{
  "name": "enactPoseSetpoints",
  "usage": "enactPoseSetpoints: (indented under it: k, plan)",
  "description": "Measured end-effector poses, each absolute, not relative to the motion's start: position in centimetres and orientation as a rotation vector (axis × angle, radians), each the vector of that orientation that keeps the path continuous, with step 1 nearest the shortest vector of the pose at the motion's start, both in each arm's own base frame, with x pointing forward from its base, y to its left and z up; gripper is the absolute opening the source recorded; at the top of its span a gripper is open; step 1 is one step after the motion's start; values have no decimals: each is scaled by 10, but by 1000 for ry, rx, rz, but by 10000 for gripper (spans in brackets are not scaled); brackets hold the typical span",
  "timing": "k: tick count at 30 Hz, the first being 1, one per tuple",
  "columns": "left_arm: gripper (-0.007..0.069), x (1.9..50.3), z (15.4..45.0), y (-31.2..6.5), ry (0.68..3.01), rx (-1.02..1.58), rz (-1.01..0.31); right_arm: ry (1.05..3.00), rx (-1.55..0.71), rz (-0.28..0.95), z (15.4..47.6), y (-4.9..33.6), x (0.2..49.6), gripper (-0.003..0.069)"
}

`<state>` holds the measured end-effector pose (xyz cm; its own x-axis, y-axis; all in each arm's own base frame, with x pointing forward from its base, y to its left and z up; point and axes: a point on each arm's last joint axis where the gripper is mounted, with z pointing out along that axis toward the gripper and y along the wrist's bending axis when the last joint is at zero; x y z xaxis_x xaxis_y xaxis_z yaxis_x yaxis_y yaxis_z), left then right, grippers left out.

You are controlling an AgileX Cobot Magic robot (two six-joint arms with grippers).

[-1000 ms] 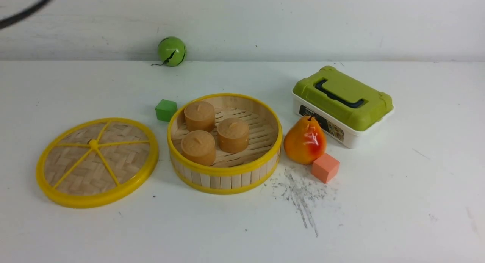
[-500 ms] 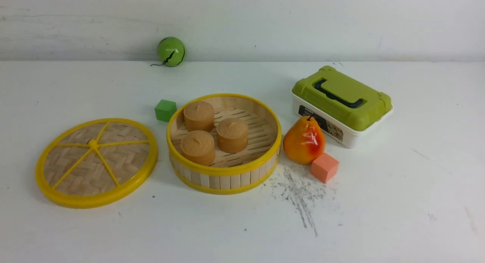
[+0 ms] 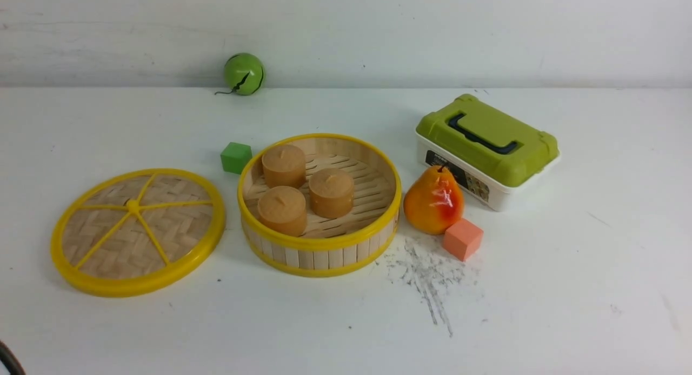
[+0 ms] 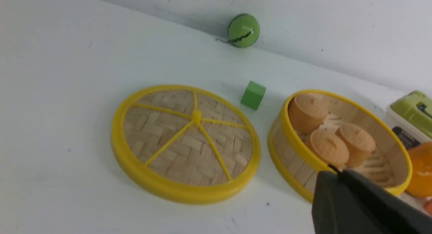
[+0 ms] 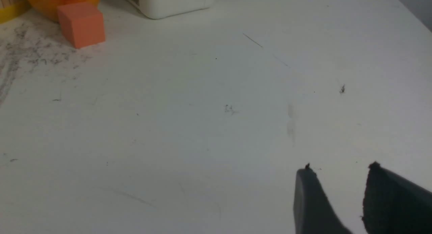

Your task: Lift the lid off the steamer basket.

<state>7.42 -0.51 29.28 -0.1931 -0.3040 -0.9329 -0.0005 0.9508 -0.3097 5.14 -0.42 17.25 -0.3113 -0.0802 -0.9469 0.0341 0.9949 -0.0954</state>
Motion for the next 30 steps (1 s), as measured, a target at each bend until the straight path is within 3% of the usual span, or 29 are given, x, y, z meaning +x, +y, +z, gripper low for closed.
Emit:
enactPoseSetpoints:
  k: [3, 10, 16, 20, 30]
  plan:
    - [-12, 72, 285, -4, 1680, -223, -272, 1884, -33, -113, 172, -4, 51, 240]
    - [-12, 58, 221, -2, 1492, -215, -275, 1884, -33, -113, 172, -4, 51, 240]
    - [-12, 56, 182, -2, 1735, -276, -285, 1884, -33, -113, 172, -4, 51, 240]
    - [-12, 53, 171, -2, 1858, -292, -268, 1884, -33, -113, 172, -4, 51, 240]
    - [-11, 52, 170, -2, 1878, -235, -225, 1884, -33, -113, 172, -4, 51, 240]
